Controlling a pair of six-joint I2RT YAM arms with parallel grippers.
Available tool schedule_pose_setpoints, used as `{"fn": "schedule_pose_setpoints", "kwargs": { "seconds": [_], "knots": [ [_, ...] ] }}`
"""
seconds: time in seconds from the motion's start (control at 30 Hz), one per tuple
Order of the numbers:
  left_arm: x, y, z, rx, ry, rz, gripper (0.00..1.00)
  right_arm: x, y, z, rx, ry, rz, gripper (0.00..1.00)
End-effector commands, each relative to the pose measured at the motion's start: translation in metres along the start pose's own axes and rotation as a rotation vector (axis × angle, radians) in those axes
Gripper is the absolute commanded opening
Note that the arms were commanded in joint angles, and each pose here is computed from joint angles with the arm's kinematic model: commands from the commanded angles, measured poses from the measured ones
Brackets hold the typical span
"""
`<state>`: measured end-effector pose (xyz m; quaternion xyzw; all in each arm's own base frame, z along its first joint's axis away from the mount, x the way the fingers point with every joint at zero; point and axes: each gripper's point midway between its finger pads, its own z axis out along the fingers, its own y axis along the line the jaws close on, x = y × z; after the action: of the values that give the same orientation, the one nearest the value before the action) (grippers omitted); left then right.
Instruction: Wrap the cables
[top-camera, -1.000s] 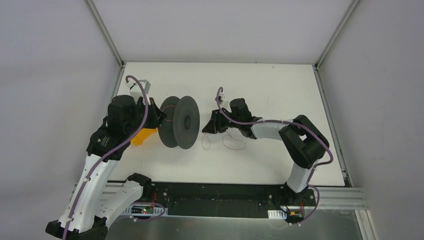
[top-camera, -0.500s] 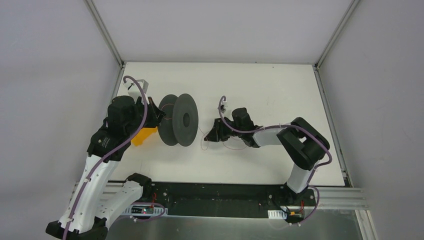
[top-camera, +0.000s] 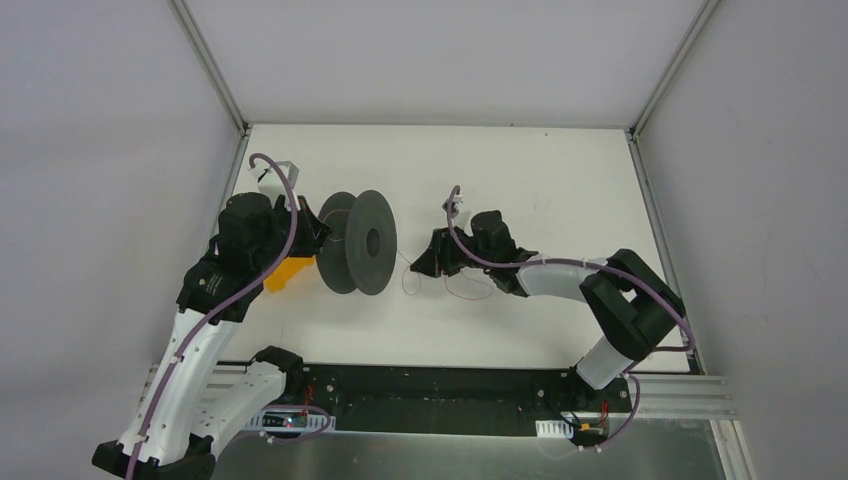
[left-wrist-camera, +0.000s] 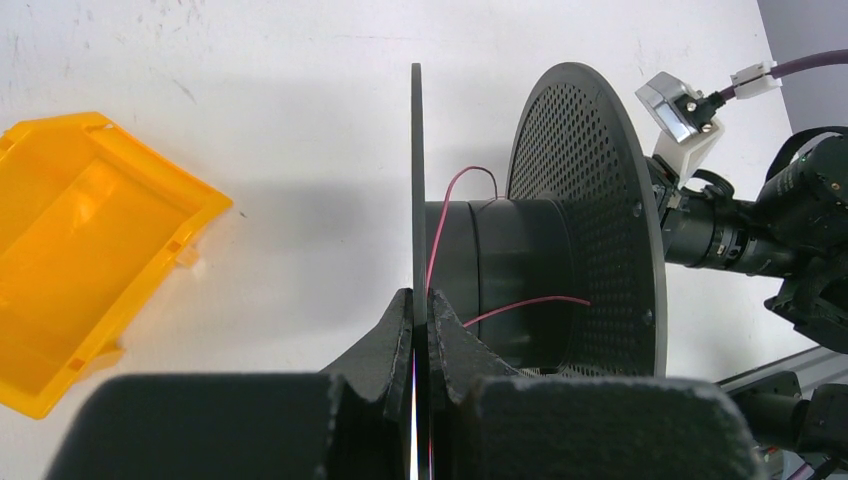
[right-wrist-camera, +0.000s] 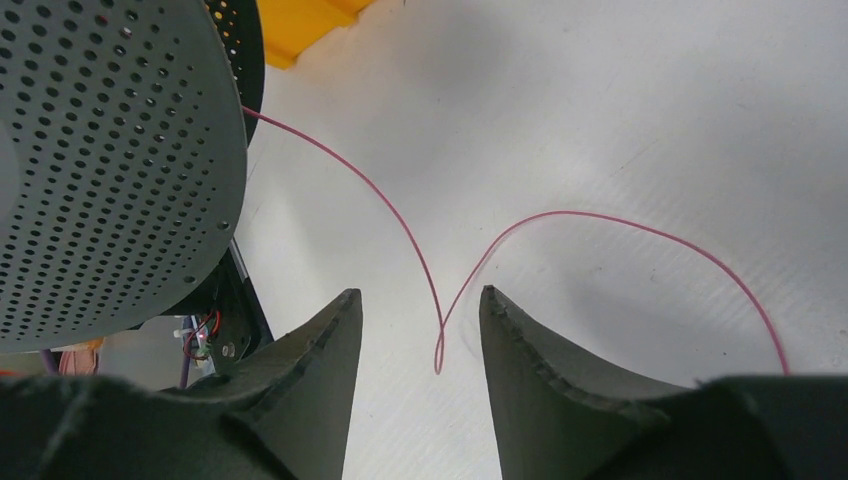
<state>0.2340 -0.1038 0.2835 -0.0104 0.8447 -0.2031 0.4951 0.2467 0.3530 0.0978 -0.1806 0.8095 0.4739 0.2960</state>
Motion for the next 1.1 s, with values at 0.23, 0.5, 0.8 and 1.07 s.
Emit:
{"fn": "schedule_pose_setpoints", "kwargs": {
  "seconds": [0.23,0.5,0.8,1.07],
  "knots": [
    [-0.031,-0.008,-0.008,0.019,-0.133,-0.079,0.00,0.017,0.017,0.021,-0.082,0.042,-0.001,0.48],
    [-0.052,-0.008,-0.010,-0.002,-0.204,-0.206,0.00,0.031,0.031,0.033,-0.100,-0.012,0.055,0.27],
    [-0.060,0.019,-0.005,-0.132,-0.278,-0.171,0.00,0.035,0.064,0.008,0.018,-0.021,-0.071,0.00],
    [-0.049,0.040,0.012,-0.232,-0.231,-0.073,0.00,0.052,0.118,-0.011,0.110,0.105,-0.302,0.00]
  ]
}}
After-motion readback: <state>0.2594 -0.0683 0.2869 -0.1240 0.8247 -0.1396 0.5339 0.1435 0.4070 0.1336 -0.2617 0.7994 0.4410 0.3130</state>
